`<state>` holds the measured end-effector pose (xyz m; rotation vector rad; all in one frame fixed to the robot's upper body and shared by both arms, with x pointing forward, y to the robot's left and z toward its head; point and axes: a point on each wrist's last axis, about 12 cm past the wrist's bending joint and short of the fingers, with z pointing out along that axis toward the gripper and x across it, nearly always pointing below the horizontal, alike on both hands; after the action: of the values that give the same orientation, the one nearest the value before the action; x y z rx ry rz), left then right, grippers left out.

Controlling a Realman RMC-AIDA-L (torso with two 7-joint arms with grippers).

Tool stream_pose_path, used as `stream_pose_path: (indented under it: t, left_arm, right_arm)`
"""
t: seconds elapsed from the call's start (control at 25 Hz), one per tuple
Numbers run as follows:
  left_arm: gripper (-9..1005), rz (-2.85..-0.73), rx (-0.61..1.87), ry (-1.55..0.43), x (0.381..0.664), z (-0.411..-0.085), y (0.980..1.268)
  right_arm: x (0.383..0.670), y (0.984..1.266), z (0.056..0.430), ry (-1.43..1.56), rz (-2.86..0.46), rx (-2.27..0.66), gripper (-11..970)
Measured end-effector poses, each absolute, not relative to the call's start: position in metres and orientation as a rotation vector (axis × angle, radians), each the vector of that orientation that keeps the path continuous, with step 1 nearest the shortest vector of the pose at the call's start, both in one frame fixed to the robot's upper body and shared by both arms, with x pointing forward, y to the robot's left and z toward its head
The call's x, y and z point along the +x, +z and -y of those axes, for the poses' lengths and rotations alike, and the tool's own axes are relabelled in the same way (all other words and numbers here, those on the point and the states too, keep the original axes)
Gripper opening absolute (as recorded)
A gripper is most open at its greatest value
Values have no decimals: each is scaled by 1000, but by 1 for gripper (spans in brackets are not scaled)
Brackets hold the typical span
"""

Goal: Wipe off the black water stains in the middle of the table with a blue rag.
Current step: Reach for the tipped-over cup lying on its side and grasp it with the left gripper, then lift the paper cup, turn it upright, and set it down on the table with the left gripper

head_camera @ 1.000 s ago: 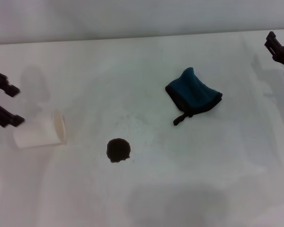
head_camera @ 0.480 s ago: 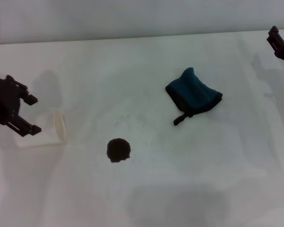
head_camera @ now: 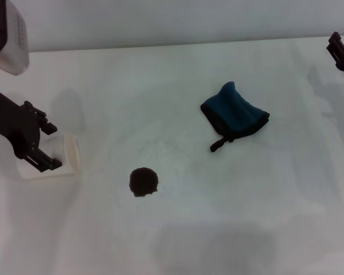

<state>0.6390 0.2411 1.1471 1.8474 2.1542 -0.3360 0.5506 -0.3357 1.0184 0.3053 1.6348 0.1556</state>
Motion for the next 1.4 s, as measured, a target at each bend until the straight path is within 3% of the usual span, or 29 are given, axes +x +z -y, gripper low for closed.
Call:
stream_pose_path:
  t: [0.96, 1.4]
  left_arm:
    - [876, -2218, 1766, -337, 629, -239, 1115]
    - [876, -2228, 1744, -339, 631, -236, 1118]
  right_arm:
    - [550, 1018, 341, 138, -1634, 353, 809]
    - [549, 1014, 341, 137, -1655, 362, 808]
